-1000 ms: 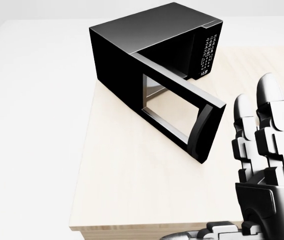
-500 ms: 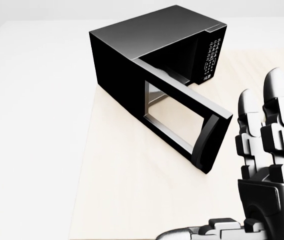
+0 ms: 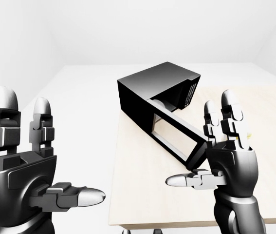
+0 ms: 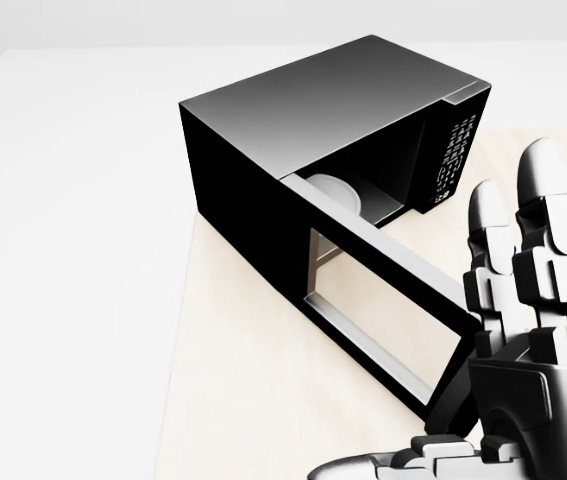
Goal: Close the microwave.
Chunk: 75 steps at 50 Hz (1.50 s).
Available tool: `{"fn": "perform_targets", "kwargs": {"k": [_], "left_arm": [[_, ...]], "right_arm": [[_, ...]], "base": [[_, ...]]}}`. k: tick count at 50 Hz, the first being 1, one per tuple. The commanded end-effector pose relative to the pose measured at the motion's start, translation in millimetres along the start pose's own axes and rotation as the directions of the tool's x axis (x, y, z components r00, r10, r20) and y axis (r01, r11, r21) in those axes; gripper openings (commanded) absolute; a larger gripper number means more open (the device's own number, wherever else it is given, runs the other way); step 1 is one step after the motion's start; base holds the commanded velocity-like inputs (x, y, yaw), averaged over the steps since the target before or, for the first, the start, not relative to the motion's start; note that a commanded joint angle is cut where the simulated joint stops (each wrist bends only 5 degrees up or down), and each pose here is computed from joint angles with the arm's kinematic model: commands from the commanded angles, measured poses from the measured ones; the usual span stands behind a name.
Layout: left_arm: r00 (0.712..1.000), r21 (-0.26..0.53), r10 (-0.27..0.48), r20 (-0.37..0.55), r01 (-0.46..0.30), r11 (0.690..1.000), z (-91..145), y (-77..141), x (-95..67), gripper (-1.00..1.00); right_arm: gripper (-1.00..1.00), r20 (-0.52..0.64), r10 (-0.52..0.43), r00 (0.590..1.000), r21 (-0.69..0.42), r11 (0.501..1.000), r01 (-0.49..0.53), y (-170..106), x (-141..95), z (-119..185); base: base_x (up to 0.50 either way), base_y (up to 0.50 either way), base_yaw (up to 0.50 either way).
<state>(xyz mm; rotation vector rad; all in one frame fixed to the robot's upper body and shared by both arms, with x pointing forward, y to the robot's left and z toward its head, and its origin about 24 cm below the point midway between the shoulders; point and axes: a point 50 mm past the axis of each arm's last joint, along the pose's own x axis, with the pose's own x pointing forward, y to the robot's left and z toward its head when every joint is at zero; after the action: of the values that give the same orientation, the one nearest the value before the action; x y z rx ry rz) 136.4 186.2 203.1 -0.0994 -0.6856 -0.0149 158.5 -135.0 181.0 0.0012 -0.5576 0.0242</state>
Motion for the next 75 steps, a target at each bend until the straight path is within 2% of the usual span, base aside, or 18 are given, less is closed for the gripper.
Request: {"fn": "perform_targets", "kwargs": {"k": [1,24,29,36,44,51,63,67,75], "left_arm": [[1.000,0.002,0.005,-0.005,-0.005,1.000,0,0,-1.8,1.00],[1.000,0.027,-0.003,0.006,0.003,1.000,-1,-1,-1.0,1.00],[1.000,0.029,-0.003,0.011,0.002,1.000,0,-1,-0.5,1.00],[1.000,0.034,-0.003,0.013,0.003,0.999,0,-1,-0.3,1.00],[1.000,0.042,-0.005,0.017,0.004,0.999,0,-1,0.0,1.00],[1.000,0.047,-0.005,0.027,0.004,0.999,0,-2,1.4,1.00],[0.999,0.045,-0.005,0.032,0.004,0.999,1,-1,2.0,1.00],[1.000,0.046,-0.005,0.002,0.005,0.999,-4,-1,0.1,1.00],[1.000,0.050,-0.006,0.004,0.006,0.999,-3,-1,-0.5,1.00]], "right_arm": [[1.00,-0.026,0.002,1.000,-0.010,1.000,-0.002,1,-1,-5],[1.00,-0.059,0.018,0.998,-0.007,1.000,-0.018,5,-2,-12],[1.00,-0.114,0.036,0.993,-0.001,0.999,-0.036,11,-3,-26],[1.00,-0.270,0.075,0.960,-0.001,0.997,-0.078,25,-8,-66],[1.00,-0.347,0.083,0.934,-0.005,0.996,-0.090,27,-11,-87],[1.00,-0.453,0.085,0.887,-0.009,0.995,-0.099,29,-15,-118],[1.00,-0.503,0.078,0.861,0.004,0.996,-0.088,29,-16,-145],[1.00,-0.507,0.079,0.858,0.004,0.996,-0.090,29,-17,-146],[1.00,-0.513,0.074,0.855,0.000,0.996,-0.086,28,-17,-151]], "base": [[0.00,0.00,0.00],[0.00,0.00,0.00],[0.00,0.00,0.00],[0.00,0.00,0.00],[0.00,0.00,0.00],[0.00,0.00,0.00],[0.00,0.00,0.00],[0.00,0.00,0.00],[0.00,0.00,0.00]]}}
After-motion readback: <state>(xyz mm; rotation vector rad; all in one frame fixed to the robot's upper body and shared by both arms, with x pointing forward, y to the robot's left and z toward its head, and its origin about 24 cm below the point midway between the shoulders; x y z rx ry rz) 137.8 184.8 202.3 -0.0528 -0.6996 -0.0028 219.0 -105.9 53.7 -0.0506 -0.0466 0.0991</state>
